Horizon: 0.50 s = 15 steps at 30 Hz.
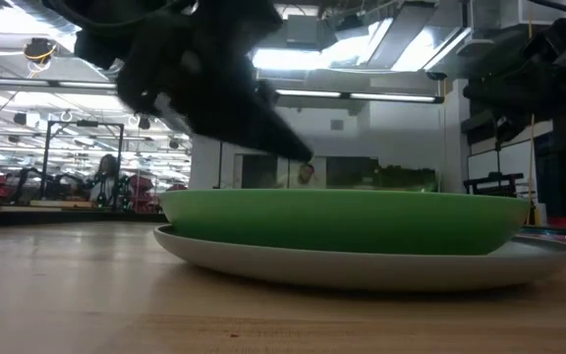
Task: Stack plastic plates
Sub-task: Stack the light green plate on top of the orange plate, then stack the pink plate on top of the light green plate
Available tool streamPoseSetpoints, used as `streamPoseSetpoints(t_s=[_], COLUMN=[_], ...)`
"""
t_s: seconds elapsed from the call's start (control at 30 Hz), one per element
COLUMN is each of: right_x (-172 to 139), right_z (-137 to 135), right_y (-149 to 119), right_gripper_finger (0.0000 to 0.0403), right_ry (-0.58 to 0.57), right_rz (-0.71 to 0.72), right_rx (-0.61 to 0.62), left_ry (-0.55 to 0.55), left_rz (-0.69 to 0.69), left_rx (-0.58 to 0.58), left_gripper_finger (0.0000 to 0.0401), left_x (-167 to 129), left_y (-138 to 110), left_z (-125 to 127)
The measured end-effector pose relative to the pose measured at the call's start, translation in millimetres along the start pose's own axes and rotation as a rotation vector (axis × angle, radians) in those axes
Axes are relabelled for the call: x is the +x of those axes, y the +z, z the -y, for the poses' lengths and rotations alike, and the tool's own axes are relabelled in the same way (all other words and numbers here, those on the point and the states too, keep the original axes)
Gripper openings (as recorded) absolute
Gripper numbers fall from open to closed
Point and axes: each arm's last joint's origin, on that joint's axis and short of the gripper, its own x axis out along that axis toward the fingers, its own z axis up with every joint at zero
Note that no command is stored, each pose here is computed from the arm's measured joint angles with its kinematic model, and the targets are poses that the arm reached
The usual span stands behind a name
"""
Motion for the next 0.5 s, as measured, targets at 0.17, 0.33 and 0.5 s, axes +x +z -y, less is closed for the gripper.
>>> streamPoseSetpoints(t_s=[0.17, 0.33, 0.5], right_x=[-0.1, -0.1, -0.1], right_z=[-1.0, -1.3, -1.4], right_y=[-2.2, -2.0, -1.8], right_gripper_finger=[0.0005, 0.0005, 0.0037], right_ry=[0.043, 0.054, 0.054], right_rz=[-0.033, -0.033, -0.031], right_rx=[0.07, 0.07, 0.077], left_ry=[0.022, 0.01, 0.049], left_rz=[-0.071, -0.044, -0.006], left_rx=[-0.093, -0.146, -0.107], left_gripper_finger=[0.0095, 0.0093, 0.0092], left_x=[-13.0, -28.9, -38.6], left_y=[1.1, 12.1, 17.7], left_z=[1.8, 14.4, 35.1])
